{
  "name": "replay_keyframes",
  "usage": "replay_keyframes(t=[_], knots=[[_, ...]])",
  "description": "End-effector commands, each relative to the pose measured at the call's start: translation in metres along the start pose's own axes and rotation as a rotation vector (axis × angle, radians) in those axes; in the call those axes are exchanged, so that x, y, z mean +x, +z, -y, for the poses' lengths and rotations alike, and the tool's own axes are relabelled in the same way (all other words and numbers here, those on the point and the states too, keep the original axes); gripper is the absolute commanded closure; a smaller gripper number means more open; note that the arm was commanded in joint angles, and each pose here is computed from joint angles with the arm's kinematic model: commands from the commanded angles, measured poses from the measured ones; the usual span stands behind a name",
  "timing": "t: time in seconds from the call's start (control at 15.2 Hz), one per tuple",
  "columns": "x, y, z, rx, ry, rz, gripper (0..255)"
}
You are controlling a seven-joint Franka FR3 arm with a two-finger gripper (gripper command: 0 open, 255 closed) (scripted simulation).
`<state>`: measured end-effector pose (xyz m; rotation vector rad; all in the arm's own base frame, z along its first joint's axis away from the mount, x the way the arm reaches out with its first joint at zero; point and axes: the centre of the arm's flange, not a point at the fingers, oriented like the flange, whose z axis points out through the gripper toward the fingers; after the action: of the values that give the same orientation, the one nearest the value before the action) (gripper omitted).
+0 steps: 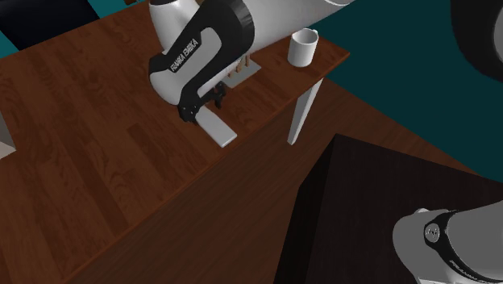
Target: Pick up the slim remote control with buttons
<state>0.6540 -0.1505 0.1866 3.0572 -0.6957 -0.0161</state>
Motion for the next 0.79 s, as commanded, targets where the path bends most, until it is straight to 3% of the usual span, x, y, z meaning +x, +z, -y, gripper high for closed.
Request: replay_keyframes(t=[0.0, 0.4, 0.46, 0.73], knots=[[0.003, 0.011, 0.0, 0.0, 0.002, -0.001, 0], [0.003, 0.036, 0.0, 0.0, 0.002, -0.001, 0], [0.003, 0.036, 0.001, 0.0, 0.002, -0.001, 255], [0.003, 0.036, 0.0, 0.0, 0.002, -0.001, 255]])
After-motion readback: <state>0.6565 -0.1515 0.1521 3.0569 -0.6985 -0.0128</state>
